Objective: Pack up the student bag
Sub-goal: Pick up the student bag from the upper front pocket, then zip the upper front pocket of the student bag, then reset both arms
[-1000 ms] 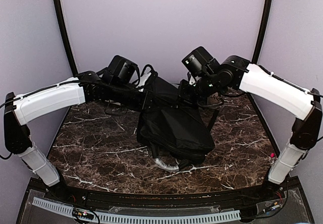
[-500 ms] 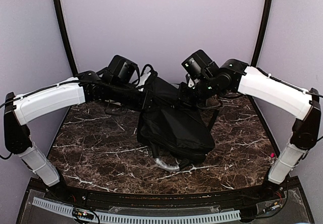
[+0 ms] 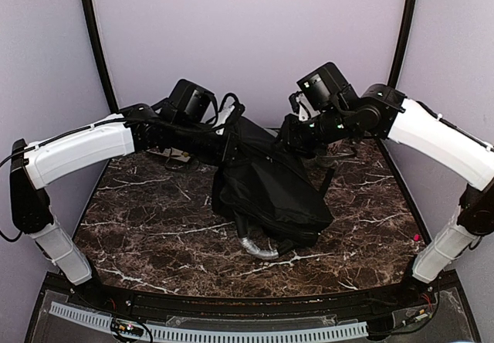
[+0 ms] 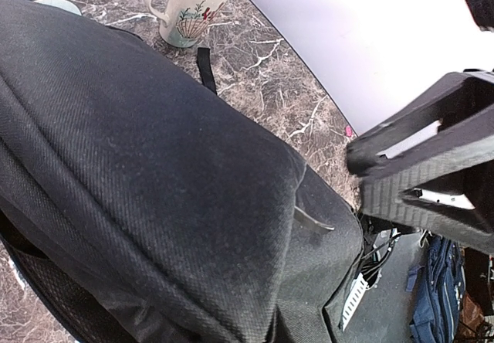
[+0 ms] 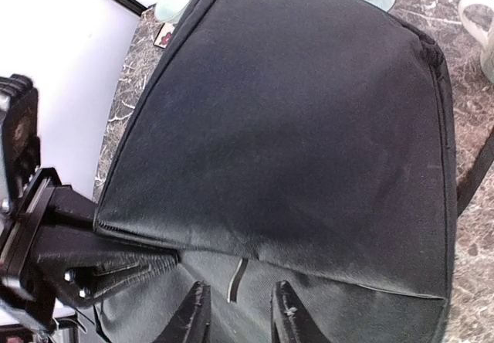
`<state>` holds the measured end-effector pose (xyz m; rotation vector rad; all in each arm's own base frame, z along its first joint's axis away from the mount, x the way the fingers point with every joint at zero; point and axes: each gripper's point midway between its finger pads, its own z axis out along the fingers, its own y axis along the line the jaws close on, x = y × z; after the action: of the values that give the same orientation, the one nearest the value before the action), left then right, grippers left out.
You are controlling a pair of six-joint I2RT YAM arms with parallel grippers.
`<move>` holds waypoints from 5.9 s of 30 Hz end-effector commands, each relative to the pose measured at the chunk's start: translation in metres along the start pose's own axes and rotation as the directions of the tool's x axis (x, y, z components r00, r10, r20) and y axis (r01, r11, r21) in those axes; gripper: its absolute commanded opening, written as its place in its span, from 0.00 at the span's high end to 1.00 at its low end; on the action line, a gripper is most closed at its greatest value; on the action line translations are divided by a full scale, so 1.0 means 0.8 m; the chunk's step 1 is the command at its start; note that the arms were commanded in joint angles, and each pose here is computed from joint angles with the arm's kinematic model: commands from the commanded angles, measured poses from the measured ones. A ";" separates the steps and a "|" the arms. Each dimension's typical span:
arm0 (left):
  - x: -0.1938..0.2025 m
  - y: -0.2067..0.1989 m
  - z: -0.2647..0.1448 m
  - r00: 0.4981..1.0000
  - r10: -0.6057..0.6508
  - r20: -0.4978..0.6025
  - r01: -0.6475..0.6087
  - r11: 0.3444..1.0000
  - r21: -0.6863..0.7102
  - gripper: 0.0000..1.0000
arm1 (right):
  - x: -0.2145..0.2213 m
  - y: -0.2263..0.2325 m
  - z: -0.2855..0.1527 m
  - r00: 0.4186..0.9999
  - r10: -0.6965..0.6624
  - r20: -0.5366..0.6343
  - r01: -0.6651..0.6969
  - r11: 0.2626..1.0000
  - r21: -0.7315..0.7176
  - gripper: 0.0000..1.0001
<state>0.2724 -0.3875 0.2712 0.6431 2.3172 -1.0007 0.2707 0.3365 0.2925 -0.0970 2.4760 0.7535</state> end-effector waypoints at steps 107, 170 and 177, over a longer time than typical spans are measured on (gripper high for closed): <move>-0.035 -0.023 -0.103 0.965 0.102 0.241 -0.095 0.995 -0.039 1.00 | 0.182 -0.191 -0.005 0.916 0.267 -0.301 -0.172 0.936 0.307 1.00; 0.025 0.337 -0.239 0.963 0.248 0.107 -0.006 0.417 -0.909 0.08 | -0.101 -0.157 -0.219 0.803 -0.184 0.567 -0.017 0.944 0.330 0.15; 0.046 0.413 -0.256 0.861 0.372 0.348 0.152 0.463 -0.873 0.12 | -0.103 -0.153 -0.263 0.749 -0.165 0.642 -0.025 0.961 0.276 0.13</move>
<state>0.3548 -0.0272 0.1469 0.0991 2.2366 0.3507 0.2669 0.1242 0.4009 0.0972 1.9317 0.2966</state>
